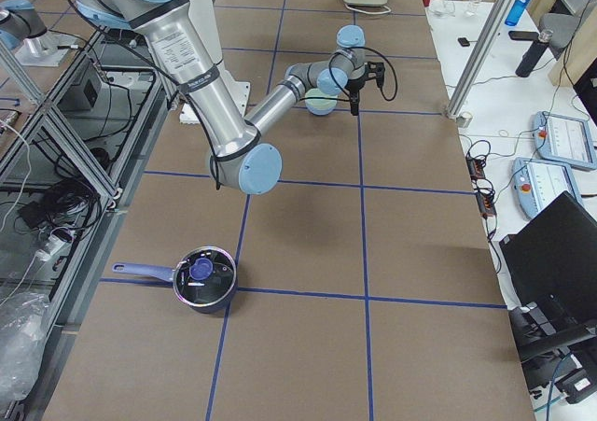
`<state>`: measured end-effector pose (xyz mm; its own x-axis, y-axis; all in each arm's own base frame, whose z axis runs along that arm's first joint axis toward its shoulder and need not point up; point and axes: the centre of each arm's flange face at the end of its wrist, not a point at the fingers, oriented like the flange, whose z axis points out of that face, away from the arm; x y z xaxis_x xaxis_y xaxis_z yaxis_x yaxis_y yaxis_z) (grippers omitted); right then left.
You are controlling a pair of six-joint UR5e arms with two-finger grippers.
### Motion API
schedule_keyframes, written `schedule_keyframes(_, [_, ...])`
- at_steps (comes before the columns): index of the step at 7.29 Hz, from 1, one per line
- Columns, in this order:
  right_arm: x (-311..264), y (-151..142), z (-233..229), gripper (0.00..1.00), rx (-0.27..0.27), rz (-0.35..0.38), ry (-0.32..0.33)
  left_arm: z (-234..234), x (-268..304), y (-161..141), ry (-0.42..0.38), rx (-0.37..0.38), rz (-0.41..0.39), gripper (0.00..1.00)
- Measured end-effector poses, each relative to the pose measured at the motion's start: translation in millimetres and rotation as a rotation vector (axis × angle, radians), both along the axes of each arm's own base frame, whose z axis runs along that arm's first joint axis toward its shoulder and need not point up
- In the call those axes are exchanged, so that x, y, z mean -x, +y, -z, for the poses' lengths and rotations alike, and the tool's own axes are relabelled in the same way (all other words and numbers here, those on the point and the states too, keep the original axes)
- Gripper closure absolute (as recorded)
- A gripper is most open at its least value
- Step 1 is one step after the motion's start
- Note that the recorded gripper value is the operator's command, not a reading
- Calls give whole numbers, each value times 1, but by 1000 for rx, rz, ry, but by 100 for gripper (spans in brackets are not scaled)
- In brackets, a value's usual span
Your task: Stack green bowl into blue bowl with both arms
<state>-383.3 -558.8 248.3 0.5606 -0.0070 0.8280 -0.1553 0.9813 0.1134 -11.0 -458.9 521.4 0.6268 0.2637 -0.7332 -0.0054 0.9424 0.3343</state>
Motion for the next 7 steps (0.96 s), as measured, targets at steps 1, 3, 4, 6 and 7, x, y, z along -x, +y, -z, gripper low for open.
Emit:
schedule_keyframes(1, [-59, -27, -27, 0, -25, 35, 5, -4, 5, -1, 3, 4, 7, 2])
schedule_keyframes(3, [-166, -56, -82, 0, -53, 64, 3, -6, 8, -2, 7, 7, 11, 2])
schedule_keyframes(4, [-218, -60, -115, 0, -60, 62, 8, -6, 8, -3, 12, 8, 9, 2])
schedule_keyframes(6, [-302, -48, -184, 0, -86, 60, 39, -4, 8, -2, 22, 7, 6, 2])
schedule_keyframes(7, [-329, -37, -212, 0, -91, 58, 57, -3, 8, -2, 23, 5, 5, 2])
